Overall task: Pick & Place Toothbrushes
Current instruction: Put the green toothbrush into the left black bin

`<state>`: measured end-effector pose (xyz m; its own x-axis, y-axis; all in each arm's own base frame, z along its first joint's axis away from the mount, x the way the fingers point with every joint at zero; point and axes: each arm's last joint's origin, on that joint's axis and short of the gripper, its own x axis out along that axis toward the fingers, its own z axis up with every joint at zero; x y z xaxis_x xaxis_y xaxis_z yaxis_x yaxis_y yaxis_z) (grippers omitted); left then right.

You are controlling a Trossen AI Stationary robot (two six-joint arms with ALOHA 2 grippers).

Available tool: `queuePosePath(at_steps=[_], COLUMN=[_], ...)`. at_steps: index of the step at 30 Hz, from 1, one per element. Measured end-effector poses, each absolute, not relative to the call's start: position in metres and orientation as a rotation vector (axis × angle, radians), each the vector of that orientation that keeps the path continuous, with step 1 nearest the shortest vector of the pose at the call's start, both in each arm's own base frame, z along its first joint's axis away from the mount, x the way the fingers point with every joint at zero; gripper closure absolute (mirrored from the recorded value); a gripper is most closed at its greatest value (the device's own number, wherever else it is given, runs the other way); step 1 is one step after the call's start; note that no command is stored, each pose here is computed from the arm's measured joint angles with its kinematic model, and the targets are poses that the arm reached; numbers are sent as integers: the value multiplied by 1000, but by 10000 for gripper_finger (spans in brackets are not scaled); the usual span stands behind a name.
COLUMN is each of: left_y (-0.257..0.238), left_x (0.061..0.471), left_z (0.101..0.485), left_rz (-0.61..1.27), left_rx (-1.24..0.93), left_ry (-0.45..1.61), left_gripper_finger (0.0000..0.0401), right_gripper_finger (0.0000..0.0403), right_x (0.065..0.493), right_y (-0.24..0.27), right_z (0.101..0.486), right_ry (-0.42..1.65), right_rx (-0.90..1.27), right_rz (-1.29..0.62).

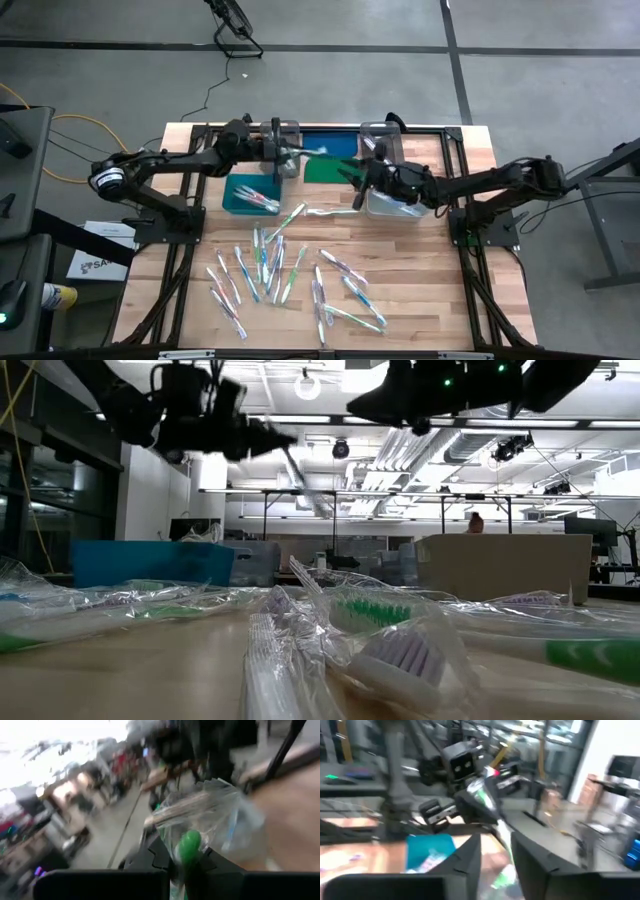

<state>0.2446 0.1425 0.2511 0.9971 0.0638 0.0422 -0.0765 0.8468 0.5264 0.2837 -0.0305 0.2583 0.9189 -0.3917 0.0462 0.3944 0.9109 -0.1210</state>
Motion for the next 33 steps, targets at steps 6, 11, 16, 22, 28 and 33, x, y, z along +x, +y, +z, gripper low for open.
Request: queuePosePath(at_steps=[6,11,16,22,28,33], left_y=[160,169,163,155,146,151], left_x=[233,233,247,251,250,252], left_z=[236,237,255,268,260,248], left_rz=[108,131,98,152,119,165], left_rx=[690,766,870,929,911,928], left_ry=[146,343,470,758,898,1022], left_gripper_finger=[386,386,386,386,386,386], right_gripper_finger=[216,189,190,191,192,192], right_x=[265,258,259,259,259,259], right_y=[-35,-41,-44,-44,-44,-44], right_z=[265,264,260,258,257,256], right_ry=[93,146,175,188,194,208], right_rx=[-124,-90,-89,-89,-76,-77], right_rz=[-479,-503,-510,-509,-510,-510])
